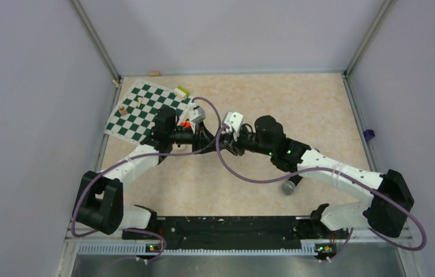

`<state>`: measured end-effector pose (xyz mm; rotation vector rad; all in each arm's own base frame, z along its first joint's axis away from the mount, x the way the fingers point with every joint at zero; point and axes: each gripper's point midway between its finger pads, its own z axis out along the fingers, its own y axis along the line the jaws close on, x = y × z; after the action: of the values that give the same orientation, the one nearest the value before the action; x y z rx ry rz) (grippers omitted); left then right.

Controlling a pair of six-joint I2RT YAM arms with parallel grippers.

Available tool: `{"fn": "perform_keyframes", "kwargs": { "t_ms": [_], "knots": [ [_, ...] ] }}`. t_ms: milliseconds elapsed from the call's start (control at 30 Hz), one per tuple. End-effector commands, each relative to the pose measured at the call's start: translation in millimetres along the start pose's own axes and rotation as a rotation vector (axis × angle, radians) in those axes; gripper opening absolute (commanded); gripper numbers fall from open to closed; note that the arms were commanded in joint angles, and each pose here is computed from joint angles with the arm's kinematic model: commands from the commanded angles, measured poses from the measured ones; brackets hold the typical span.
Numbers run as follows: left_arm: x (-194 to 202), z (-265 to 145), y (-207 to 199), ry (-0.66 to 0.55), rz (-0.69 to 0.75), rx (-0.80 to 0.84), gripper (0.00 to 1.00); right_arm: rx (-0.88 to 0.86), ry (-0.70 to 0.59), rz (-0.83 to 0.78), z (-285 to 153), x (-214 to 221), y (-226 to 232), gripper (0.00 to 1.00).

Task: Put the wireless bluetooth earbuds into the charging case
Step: Place the earbud in the charging case.

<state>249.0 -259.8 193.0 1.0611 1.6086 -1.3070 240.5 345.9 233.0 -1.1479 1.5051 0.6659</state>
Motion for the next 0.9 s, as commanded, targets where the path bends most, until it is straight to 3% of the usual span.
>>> {"fn": "perform_keyframes", "kwargs": {
  "t_ms": [0,433,867],
  "knots": [
    [-40,-3,-16,-0.078,0.164,0.062,0.0,-0.069,-0.05,-0.015,-8,-27,15,0.32],
    [-37,-4,-33,-0.08,0.162,0.15,0.0,0.017,-0.098,-0.011,-20,-44,-11,0.33],
    [-36,-3,-41,-0.072,0.162,0.192,0.0,-0.043,-0.194,0.051,-42,-68,-16,0.35]
  ]
}}
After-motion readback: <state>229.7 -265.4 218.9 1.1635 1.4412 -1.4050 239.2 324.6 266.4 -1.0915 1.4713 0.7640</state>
